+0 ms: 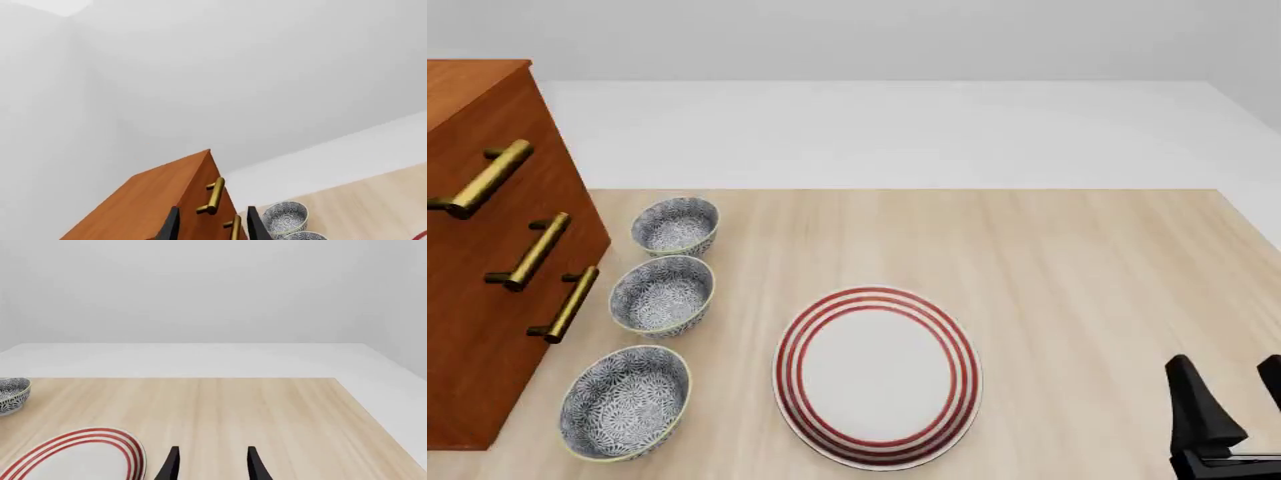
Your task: Open the top drawer of the cabinet.
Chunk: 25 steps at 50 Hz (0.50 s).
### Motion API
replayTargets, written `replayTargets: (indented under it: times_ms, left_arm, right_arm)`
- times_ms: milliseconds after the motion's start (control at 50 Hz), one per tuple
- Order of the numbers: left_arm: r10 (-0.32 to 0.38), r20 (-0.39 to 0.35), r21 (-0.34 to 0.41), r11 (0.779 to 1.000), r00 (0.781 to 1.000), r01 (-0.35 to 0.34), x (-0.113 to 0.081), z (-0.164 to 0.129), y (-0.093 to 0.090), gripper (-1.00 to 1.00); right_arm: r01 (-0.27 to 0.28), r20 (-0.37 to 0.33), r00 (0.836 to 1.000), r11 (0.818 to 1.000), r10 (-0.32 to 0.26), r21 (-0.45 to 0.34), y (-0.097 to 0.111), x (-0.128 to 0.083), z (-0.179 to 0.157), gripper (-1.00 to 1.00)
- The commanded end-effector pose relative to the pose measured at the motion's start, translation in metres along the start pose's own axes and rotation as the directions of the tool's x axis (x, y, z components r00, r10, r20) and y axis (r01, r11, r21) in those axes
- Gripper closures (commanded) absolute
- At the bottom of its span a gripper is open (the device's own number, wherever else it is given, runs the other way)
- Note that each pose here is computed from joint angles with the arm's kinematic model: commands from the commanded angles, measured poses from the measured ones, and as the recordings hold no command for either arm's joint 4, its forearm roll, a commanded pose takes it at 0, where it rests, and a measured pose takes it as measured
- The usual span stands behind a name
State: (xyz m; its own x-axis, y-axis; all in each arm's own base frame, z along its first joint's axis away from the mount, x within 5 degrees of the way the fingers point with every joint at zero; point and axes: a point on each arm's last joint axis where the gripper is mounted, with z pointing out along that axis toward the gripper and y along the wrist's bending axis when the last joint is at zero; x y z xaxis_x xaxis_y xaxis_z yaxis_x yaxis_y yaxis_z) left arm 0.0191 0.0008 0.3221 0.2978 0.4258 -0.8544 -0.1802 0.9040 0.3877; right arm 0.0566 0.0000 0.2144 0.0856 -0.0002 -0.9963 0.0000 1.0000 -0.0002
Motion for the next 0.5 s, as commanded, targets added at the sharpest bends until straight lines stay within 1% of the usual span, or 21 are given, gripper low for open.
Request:
replayTargets:
  times_ms: [20,100,120,180,200,260,280,300,320,340,400,440,500]
  left_arm:
    - [0.139,0.024,0.000,0.990,0.990,-0.140,-0.018,-0.004,0.008,-1.00]
    - [0.194,0.029,0.000,0.981,0.981,-0.194,-0.021,-0.005,0.009,-1.00]
    - [0.241,0.037,0.006,0.970,0.970,-0.241,-0.019,-0.004,0.008,-1.00]
    - [0.287,0.032,0.010,0.958,0.957,-0.287,-0.016,-0.003,0.007,-1.00]
    - [0.293,0.028,0.012,0.956,0.956,-0.293,-0.016,-0.004,0.007,-1.00]
    - [0.348,0.027,0.028,0.937,0.937,-0.349,-0.009,-0.002,0.003,-1.00]
    - [0.348,0.028,0.028,0.937,0.937,-0.349,-0.009,-0.002,0.003,-1.00]
    - [0.312,0.021,0.026,0.950,0.950,-0.313,-0.015,-0.004,0.006,-1.00]
    - [0.328,0.020,0.030,0.944,0.944,-0.329,-0.012,-0.003,0.005,-1.00]
    - [0.362,0.016,0.024,0.932,0.932,-0.363,-0.005,-0.001,0.002,-1.00]
    - [0.363,0.015,0.029,0.931,0.932,-0.363,-0.005,-0.001,0.002,-1.00]
    - [0.398,0.010,0.038,0.917,0.917,-0.398,0.002,0.000,-0.002,-1.00]
    - [0.419,0.006,0.046,0.907,0.908,-0.419,0.006,0.001,-0.004,-1.00]
  right_arm:
    - [0.000,0.000,1.000,1.000,0.000,0.000,0.000,0.000,0.000,-1.00]
    - [0.000,0.000,1.000,1.000,0.000,0.000,0.000,0.000,0.000,-1.00]
    - [0.000,0.000,1.000,1.000,0.000,0.000,0.000,0.000,0.000,-1.00]
    - [0.000,0.000,1.000,1.000,0.000,0.000,0.000,0.000,0.000,-1.00]
    - [0.000,0.000,1.000,1.000,0.000,0.000,0.000,0.000,0.000,-1.00]
    - [0.000,0.000,1.000,1.000,0.000,0.000,0.000,0.000,0.000,-1.00]
    - [0.000,0.000,1.000,1.000,0.000,0.000,0.000,0.000,0.000,-1.00]
    - [0.000,0.000,1.000,1.000,0.000,0.000,0.000,0.000,0.000,-1.00]
    - [0.000,0.000,1.000,1.000,0.000,0.000,0.000,0.000,0.000,-1.00]
    - [0.000,0.000,1.000,1.000,0.000,0.000,0.000,0.000,0.000,-1.00]
    - [0.000,0.000,1.000,1.000,0.000,0.000,0.000,0.000,0.000,-1.00]
    - [0.000,0.000,1.000,1.000,0.000,0.000,0.000,0.000,0.000,-1.00]
    - [0.000,0.000,1.000,1.000,0.000,0.000,0.000,0.000,0.000,-1.00]
